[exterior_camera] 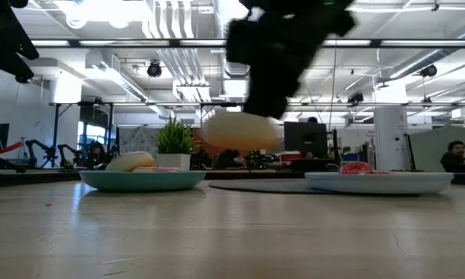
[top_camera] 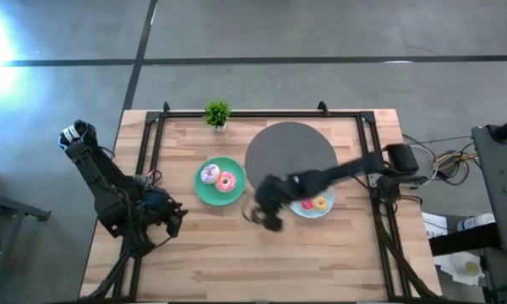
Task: Pick & Place donuts
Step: Put the large black donut on the green plate
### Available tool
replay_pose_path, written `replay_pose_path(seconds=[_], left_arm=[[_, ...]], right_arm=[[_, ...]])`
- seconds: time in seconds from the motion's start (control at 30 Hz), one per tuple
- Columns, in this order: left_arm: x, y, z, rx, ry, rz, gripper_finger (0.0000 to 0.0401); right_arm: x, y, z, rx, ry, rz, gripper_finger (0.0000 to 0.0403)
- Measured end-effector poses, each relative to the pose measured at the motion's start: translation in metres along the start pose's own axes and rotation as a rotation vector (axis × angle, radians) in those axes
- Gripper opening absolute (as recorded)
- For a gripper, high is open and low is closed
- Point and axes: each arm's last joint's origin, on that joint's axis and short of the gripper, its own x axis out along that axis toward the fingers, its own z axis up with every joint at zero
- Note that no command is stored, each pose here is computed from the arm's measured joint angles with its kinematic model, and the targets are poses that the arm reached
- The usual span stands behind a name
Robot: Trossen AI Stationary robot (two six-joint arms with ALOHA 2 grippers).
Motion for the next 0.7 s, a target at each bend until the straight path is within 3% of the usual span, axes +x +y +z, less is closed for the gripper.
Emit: replay_pose_path(seconds=[0.17, 0.33, 0.7], left_arm=[[-0.001, -0.001, 0.001, 0.001, 0.001, -0.004, 0.0153], [-0.001, -0.001, 0.0, 0.003, 0.014, -0.004, 0.0153], [-0.003, 0.0, -0.002, 0.014, 0.021, -0.012, 0.0153]], right_arm=[[0.017, -0.038, 0.064, 0.06, -0.084, -0.05, 0.0027], [0.049, -0.059, 0.105, 0.048, -0.092, -0.113, 0.0027], [0.077, -0.069, 0.142, -0.051, -0.088, -0.279, 0.0046]])
